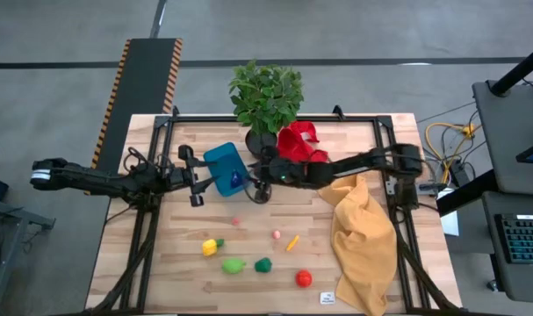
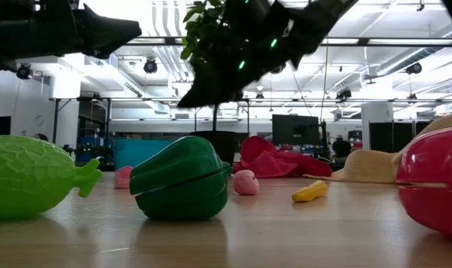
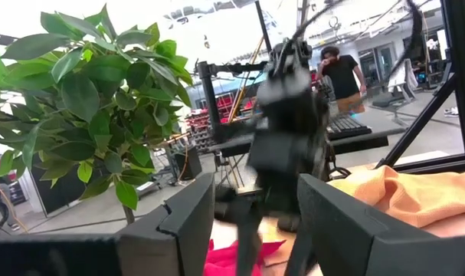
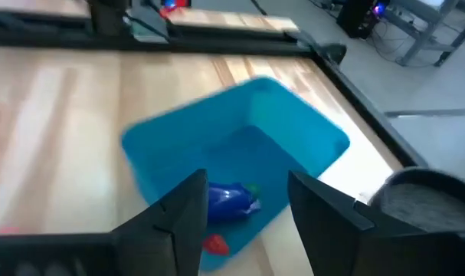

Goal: Pick and placing Produce into tupperware
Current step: Put the yellow corn into the blue bin

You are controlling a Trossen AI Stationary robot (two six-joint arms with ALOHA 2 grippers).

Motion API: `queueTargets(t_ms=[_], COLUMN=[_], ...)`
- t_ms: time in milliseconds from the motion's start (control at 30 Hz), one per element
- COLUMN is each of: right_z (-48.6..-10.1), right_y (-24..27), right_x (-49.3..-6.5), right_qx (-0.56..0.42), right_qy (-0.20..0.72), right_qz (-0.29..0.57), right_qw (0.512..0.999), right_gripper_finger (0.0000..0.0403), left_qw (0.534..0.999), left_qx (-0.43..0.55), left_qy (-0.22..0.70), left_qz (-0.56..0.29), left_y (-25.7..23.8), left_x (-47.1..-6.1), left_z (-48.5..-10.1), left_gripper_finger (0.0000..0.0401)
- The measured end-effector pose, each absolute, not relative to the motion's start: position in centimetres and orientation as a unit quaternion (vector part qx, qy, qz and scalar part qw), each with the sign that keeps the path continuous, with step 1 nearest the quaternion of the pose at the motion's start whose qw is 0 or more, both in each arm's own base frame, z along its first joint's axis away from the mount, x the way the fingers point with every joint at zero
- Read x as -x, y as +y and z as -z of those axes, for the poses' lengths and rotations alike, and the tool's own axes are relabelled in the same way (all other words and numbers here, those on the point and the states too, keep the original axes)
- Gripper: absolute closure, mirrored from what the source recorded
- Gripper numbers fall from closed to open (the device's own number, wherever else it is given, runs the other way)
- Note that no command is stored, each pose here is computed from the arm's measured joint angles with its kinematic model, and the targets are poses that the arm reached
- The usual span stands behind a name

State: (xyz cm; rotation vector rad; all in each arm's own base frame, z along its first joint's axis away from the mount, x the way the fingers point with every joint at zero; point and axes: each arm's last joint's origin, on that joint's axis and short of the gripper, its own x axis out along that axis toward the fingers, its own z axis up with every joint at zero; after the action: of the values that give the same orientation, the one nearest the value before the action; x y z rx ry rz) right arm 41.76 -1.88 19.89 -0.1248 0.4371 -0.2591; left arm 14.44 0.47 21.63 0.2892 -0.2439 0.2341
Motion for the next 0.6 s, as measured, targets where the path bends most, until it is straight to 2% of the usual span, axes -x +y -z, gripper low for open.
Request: queueTargets(t_ms=[267, 400, 600], right_z=[-24.5, -24.4, -23.1], right_y=[1.7, 2.9, 4.7], right_x=[-33.7, -29.3, -25.3], right_qx=[0.074, 0.055, 0.049], right_qy=[0.173, 0.193, 0.255], right_qz=[0.046, -0.051, -0.087], right_qw=[0.981, 0.978, 0.962], right_gripper_finger=[0.0260, 0.0266, 0.0254], left_qw=[0.976, 0.976, 0.976], left_qx=[-0.144, -0.143, -0.143], left_qy=[-0.118, -0.120, -0.120], left_qz=[-0.115, -0.116, -0.116], left_y=[0.5, 0.5, 0.5], left_x=[-14.4, -14.4, -14.5], left_z=[-21.4, -21.5, -21.5], left_gripper_finger=[0.0228, 0.0228, 0.0228])
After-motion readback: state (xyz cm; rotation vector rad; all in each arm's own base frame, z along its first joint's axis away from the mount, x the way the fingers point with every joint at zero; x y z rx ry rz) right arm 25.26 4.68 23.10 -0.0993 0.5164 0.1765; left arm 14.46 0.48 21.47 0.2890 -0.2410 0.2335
